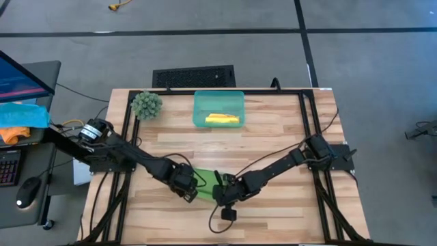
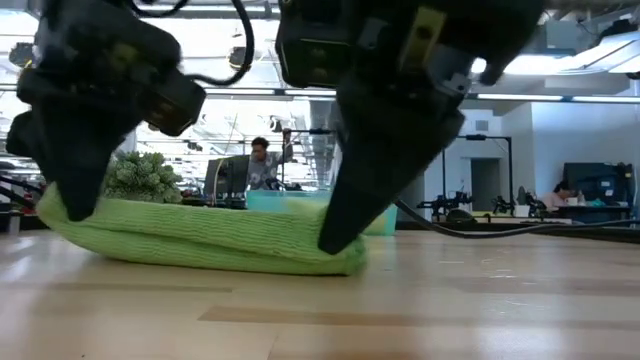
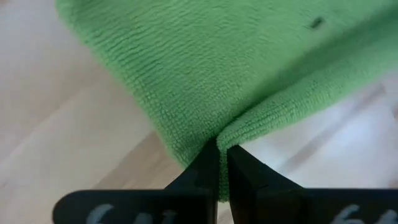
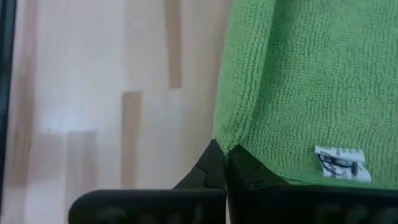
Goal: Roll microfiber towels into tight, uniform cylinder then place into a basket
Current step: Roll the green microfiber cloth
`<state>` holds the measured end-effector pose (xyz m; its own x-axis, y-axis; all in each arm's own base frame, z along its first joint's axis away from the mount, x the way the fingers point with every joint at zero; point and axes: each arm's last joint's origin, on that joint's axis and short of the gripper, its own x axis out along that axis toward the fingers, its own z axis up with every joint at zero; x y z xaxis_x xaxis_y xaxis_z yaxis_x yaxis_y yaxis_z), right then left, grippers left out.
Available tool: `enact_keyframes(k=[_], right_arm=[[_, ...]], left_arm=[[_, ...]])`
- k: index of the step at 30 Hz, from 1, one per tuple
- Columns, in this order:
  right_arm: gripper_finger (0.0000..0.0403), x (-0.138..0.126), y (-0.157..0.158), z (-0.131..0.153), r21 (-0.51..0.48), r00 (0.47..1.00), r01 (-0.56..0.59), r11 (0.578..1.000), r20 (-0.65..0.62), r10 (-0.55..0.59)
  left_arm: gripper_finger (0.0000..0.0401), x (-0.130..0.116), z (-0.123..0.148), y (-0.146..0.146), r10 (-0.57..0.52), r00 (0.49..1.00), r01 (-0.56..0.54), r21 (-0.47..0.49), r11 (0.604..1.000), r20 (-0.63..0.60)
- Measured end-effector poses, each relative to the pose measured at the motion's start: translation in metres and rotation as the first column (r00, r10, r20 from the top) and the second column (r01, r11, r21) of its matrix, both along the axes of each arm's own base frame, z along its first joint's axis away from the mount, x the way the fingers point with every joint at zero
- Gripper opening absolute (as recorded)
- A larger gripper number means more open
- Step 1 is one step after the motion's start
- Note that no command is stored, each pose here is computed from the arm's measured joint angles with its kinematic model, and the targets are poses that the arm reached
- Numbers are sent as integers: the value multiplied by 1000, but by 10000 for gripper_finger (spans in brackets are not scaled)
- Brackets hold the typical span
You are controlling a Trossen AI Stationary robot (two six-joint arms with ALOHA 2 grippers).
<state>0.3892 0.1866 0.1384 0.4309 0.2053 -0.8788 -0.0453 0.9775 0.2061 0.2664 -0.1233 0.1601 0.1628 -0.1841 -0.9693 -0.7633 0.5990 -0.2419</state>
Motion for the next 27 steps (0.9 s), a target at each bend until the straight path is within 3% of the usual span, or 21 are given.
enact_keyframes(k=[6,13,18,27], right_arm=[[11,-4,8,0,37,998,-64,997,-17,65],[6,-3,25,7,130,975,-219,967,64,212],[12,6,19,16,124,978,-197,973,91,186],[9,12,9,18,166,993,-102,981,71,91]], left_arm=[[4,-2,3,-26,-171,981,181,-104,978,92],[4,-7,10,-58,-284,939,330,-279,902,192],[4,-11,7,-52,-192,979,202,-310,929,65],[4,-11,2,-32,-82,994,62,-257,964,-66]])
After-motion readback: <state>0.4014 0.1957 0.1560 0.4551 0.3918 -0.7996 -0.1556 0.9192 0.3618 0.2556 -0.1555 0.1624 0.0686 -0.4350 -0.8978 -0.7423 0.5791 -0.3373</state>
